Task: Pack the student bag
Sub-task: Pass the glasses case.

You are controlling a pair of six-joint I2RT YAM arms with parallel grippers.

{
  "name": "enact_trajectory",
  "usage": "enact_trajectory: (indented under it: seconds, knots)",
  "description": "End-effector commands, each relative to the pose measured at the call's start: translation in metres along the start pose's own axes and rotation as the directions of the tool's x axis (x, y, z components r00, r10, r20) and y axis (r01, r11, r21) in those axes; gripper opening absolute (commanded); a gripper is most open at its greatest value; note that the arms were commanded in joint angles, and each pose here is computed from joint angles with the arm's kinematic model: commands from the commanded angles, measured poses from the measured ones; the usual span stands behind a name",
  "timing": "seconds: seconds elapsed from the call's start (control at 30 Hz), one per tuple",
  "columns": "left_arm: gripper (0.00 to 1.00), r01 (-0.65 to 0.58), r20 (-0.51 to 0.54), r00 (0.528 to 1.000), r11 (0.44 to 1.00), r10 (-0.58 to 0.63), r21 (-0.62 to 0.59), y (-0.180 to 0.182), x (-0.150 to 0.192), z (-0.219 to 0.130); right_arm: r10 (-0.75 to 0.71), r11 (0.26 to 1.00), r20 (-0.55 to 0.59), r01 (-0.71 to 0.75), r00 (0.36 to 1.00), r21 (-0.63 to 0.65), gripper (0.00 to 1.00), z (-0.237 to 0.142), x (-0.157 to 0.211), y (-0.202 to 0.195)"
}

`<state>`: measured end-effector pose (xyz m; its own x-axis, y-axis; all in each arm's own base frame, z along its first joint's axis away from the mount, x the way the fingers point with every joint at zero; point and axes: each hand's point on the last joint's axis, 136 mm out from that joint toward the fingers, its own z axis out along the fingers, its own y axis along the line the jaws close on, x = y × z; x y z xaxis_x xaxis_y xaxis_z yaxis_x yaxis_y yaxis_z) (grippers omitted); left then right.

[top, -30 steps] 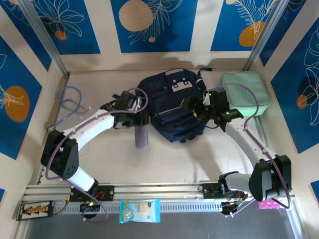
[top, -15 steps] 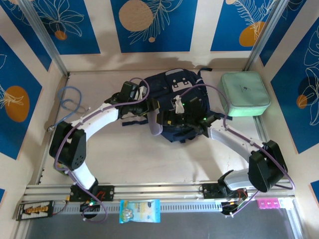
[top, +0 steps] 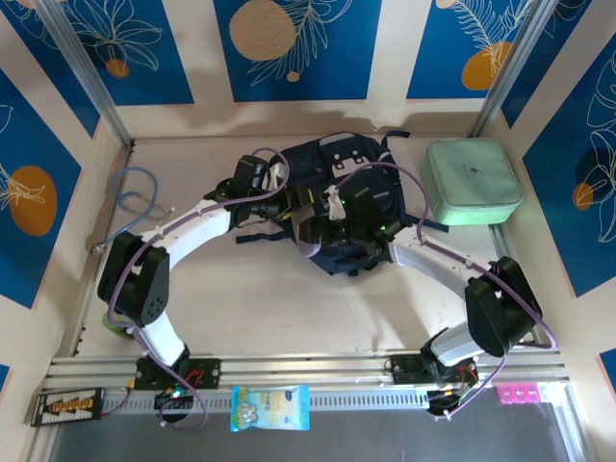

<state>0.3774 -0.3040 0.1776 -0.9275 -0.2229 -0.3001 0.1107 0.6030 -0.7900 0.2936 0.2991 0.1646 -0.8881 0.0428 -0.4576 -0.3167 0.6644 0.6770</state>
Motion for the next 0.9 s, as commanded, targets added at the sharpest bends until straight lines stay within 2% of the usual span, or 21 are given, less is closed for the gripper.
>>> enact_trajectory:
  seconds: [0.0, 0.1, 0.27, 0.33, 0.37, 0.4, 0.5, 0.63, 0.7, 0.77, 0.87]
  knots:
    - [0.52, 0.011, 0.000, 1.000, 0.999, -0.011, 0.047, -0.005, -0.003, 0.002, -0.007, 0.999, 0.047, 0.009, 0.999, -0.034, 0.45, -0.002, -0.010, 0.007]
    - [0.57, 0.003, 0.007, 1.000, 0.999, -0.003, 0.041, -0.005, -0.002, -0.001, -0.003, 1.000, 0.065, 0.004, 0.998, -0.023, 0.30, -0.005, -0.011, 0.003]
    - [0.81, -0.082, 0.115, 0.990, 0.997, 0.080, 0.012, -0.015, -0.021, -0.029, -0.017, 1.000, 0.131, 0.019, 0.991, -0.015, 0.27, -0.019, -0.016, -0.001]
    - [0.88, -0.152, 0.155, 0.976, 0.988, 0.152, -0.010, -0.021, -0.029, -0.042, -0.016, 1.000, 0.162, 0.015, 0.987, 0.012, 0.26, -0.028, -0.021, -0.007]
    - [0.99, -0.206, 0.171, 0.963, 0.978, 0.207, -0.024, -0.027, -0.032, -0.048, -0.016, 0.999, 0.187, 0.010, 0.982, 0.031, 0.24, -0.036, -0.024, -0.011]
    - [1.00, -0.264, 0.170, 0.949, 0.964, 0.265, -0.030, -0.032, -0.032, -0.051, -0.013, 0.999, 0.212, 0.002, 0.977, 0.053, 0.22, -0.042, -0.027, -0.017]
    - [1.00, -0.416, 0.166, 0.890, 0.906, 0.424, -0.083, -0.037, -0.028, -0.054, 0.011, 0.993, 0.290, -0.045, 0.957, 0.112, 0.21, -0.066, -0.034, -0.037]
    - [1.00, -0.594, 0.103, 0.791, 0.797, 0.603, -0.111, -0.043, -0.011, -0.039, 0.038, 0.971, 0.385, -0.125, 0.922, 0.203, 0.21, -0.105, -0.042, -0.068]
    - [1.00, -0.674, 0.059, 0.727, 0.728, 0.684, -0.127, -0.046, -0.002, -0.028, 0.067, 0.954, 0.431, -0.185, 0.900, 0.237, 0.21, -0.125, -0.042, -0.085]
    - [1.00, -0.761, -0.004, 0.643, 0.637, 0.766, -0.125, -0.049, 0.009, -0.014, 0.095, 0.935, 0.478, -0.243, 0.873, 0.260, 0.21, -0.145, -0.041, -0.100]
    - [1.00, -0.842, -0.105, 0.537, 0.525, 0.837, -0.120, -0.043, 0.020, 0.010, 0.129, 0.896, 0.534, -0.329, 0.836, 0.299, 0.20, -0.165, -0.030, -0.123]
